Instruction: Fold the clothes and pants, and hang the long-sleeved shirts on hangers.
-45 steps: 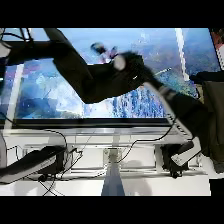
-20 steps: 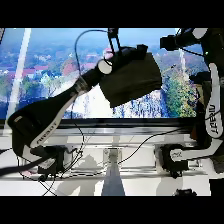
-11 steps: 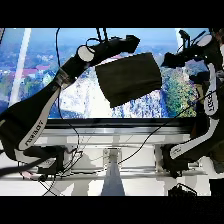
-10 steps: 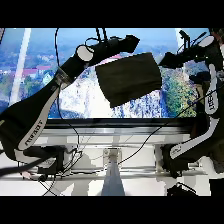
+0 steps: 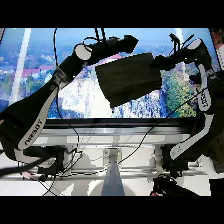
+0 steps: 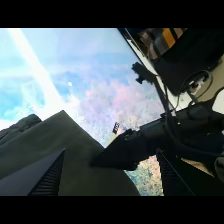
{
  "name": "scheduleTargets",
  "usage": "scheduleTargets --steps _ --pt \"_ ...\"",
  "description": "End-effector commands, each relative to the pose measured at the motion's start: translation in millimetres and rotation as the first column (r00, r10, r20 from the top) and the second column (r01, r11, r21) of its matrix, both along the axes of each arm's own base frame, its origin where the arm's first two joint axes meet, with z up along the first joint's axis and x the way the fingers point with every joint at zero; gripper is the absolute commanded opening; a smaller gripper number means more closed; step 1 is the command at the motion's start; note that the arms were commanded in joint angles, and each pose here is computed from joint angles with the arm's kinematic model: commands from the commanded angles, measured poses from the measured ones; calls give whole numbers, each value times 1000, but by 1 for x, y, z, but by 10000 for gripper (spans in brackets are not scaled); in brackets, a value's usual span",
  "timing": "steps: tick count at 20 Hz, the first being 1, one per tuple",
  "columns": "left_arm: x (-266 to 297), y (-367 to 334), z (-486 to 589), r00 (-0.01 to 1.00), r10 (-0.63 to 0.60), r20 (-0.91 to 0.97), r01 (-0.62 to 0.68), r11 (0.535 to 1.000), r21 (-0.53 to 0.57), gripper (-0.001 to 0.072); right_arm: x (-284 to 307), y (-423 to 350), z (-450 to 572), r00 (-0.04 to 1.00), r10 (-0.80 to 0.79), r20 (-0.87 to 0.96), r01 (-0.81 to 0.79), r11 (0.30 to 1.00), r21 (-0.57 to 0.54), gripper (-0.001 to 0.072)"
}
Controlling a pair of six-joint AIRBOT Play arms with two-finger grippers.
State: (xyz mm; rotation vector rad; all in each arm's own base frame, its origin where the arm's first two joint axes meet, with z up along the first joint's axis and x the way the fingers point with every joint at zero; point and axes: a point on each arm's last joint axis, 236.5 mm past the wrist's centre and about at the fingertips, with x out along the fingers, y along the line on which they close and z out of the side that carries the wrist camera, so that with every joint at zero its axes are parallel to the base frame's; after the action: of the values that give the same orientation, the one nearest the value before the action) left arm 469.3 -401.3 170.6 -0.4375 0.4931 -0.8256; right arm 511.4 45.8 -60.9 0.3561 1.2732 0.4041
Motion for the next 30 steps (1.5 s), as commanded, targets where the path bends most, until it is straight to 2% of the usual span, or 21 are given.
scheduleTargets --steps 1,3,5,7,9,11,12,13,14,15,17,20,21,22,23,27,30 --pt "1 0 -1 1000 0 1 0 1000 3 642 8 0 -24 994 -96 -47 96 995 -6 635" --pt "1 2 -5 1000 -4 27 3 999 44 642 -7 18 -38 985 -83 -151 96 991 87 628" --pt "2 4 -8 999 -9 51 5 997 81 642 -27 42 -47 965 -25 -261 78 978 195 590" --pt "3 5 -9 998 -11 62 5 995 98 642 -45 76 -49 938 54 -342 55 952 302 593" --pt "4 6 -11 997 -14 76 5 993 119 642 -48 107 -48 934 96 -345 37 932 361 632" --pt "5 9 -15 994 -21 103 5 987 161 642 -45 138 -41 943 130 -307 5 915 403 623" --pt "5 9 -15 994 -22 106 4 986 167 642 -46 155 -34 946 159 -282 -22 901 434 581" --pt "6 10 -15 994 -20 106 2 986 166 642 -50 171 -28 945 190 -267 -48 886 461 437" --pt "7 13 -14 994 -17 110 -2 986 169 642 -56 186 -22 940 226 -257 -77 871 486 179" --pt "11 18 -14 992 -14 129 -11 981 193 642 -60 197 -12 937 252 -240 -100 856 508 25" --pt "20 43 -13 983 -20 182 -34 958 285 641 -52 201 14 951 270 -149 -156 839 522 24" --pt "23 100 -5 988 -30 154 -30 928 371 634 -11 167 74 987 162 20 -150 858 492 25" --pt "21 120 1 991 -27 133 -26 924 383 508 4 148 101 991 102 85 -131 868 480 25" --pt "16 140 5 994 -28 106 -16 918 396 229 16 127 128 988 46 146 -110 876 470 25" --pt "12 162 12 996 -20 90 -19 914 406 23 24 105 157 981 -15 195 -79 882 465 24" --pt "-11 237 54 994 45 95 -82 902 424 20 20 7 260 907 -244 345 85 905 417 24" --pt "-33 281 96 980 114 160 -173 890 423 20 -15 -82 310 813 -428 394 319 895 313 24"
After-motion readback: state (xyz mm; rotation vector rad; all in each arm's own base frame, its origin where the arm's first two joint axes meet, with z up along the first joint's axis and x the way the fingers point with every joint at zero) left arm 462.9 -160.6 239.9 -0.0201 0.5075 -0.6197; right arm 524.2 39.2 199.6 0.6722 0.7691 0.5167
